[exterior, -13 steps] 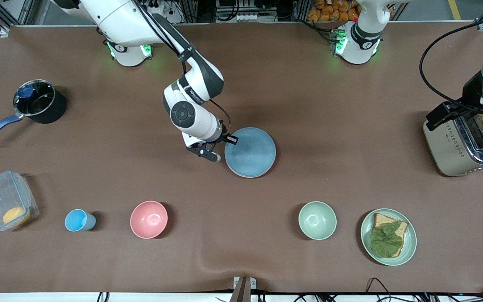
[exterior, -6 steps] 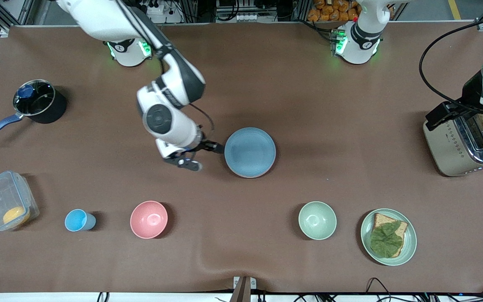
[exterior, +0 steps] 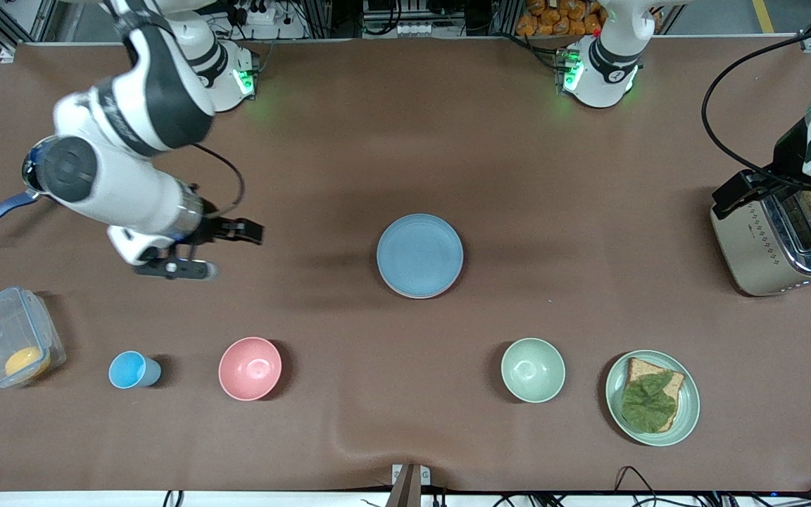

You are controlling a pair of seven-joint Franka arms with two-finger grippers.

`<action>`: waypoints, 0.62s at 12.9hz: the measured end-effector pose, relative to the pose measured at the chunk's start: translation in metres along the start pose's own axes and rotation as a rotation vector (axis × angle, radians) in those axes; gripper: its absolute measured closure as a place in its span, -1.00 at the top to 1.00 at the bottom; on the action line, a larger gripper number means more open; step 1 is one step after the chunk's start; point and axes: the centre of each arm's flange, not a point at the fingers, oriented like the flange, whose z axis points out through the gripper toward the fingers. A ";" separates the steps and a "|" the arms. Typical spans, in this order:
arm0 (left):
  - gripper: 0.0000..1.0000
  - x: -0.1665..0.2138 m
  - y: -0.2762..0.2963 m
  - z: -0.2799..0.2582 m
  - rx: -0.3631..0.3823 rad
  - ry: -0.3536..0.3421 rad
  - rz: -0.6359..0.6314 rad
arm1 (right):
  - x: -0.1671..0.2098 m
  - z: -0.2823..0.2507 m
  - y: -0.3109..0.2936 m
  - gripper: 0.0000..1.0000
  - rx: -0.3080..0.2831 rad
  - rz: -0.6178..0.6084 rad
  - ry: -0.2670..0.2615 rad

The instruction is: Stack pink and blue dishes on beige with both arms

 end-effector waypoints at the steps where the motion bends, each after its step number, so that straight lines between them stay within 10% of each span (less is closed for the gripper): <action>1: 1.00 0.000 0.000 -0.001 -0.001 0.002 0.000 | 0.000 -0.019 0.022 1.00 -0.025 -0.023 0.032; 8: 1.00 -0.002 0.004 -0.005 -0.002 0.004 0.017 | -0.024 -0.105 0.169 1.00 -0.077 -0.133 0.054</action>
